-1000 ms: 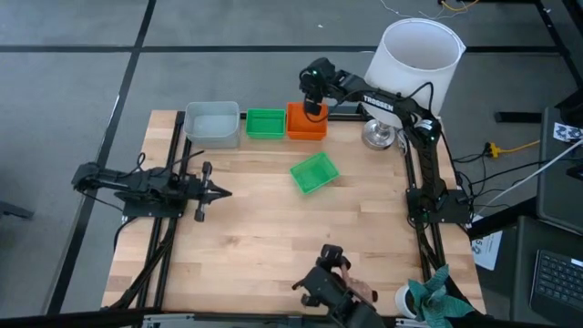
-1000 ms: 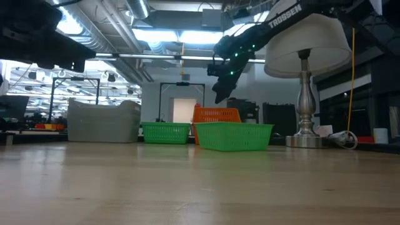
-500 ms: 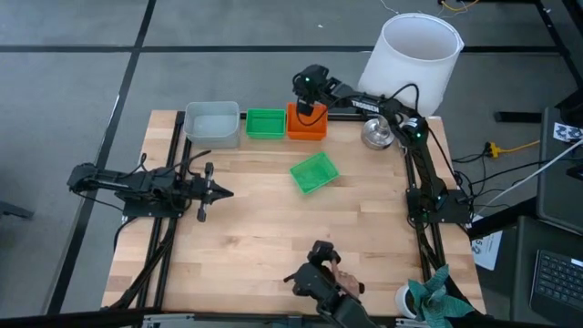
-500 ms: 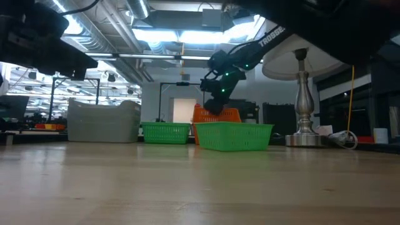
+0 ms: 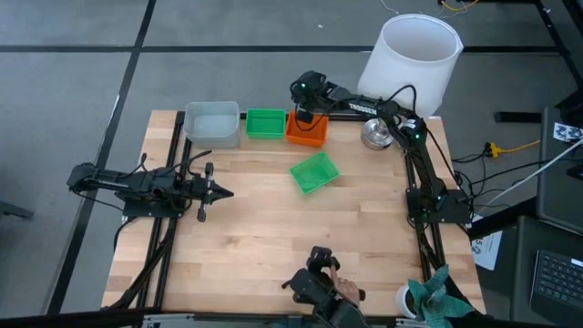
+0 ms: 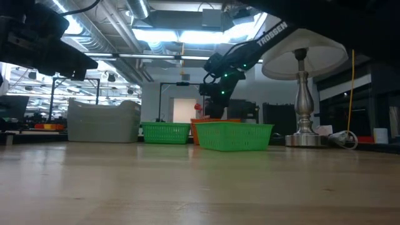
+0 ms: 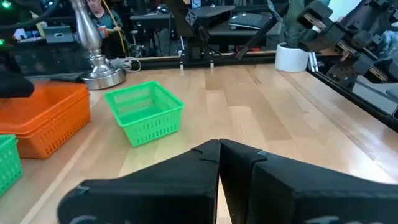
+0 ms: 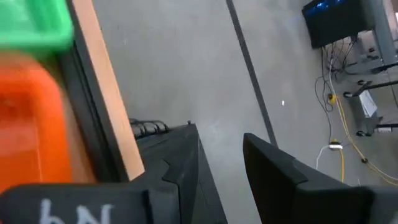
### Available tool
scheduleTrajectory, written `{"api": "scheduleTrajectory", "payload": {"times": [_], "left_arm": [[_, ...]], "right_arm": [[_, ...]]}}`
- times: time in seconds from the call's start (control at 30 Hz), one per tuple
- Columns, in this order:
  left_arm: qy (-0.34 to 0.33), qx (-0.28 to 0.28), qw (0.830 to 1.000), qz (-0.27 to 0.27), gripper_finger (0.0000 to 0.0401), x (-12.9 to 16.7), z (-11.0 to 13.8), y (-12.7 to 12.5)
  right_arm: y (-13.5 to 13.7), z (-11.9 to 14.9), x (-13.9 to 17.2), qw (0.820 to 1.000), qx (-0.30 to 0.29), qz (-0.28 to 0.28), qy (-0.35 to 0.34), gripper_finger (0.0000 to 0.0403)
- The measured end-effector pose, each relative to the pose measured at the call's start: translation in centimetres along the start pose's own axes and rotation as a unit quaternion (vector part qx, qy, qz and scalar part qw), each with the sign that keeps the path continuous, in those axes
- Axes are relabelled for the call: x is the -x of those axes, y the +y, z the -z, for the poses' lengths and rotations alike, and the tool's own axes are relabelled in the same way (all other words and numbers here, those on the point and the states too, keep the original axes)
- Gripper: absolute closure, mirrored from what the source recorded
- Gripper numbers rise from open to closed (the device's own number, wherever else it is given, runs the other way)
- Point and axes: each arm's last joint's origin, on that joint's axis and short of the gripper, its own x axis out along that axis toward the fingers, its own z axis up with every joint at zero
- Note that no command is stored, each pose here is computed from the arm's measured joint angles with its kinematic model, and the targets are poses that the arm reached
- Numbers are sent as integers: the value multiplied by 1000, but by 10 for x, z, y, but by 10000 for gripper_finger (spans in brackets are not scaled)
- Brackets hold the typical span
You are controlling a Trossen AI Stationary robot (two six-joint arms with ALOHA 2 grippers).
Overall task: Stack baskets by color
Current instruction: Stack the green bin into the top green bin
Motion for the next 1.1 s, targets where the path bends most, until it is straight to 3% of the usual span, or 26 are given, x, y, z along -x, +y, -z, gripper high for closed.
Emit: {"api": "scheduleTrajectory", "payload": {"times": [0.27,0.43,0.57,0.67,0.77,0.87,1.1], "left_arm": [[1,0,1000,3,401,0,0,0],[1,0,1000,4,401,0,0,0],[1,0,1000,4,401,0,0,0],[1,0,1000,4,401,0,0,0],[1,0,1000,4,401,0,0,0],[1,0,1000,4,401,0,0,0],[1,0,1000,5,401,0,0,0]], "right_arm": [[-1,-12,6,997,-9,75,-12,276],[15,-30,35,998,0,57,-30,276],[42,-38,66,1000,10,9,1,276],[65,-38,87,997,9,-67,22,276],[84,-35,97,984,5,-173,39,276],[94,-30,96,969,11,-240,53,276],[97,-24,84,966,-6,-249,73,276]]}}
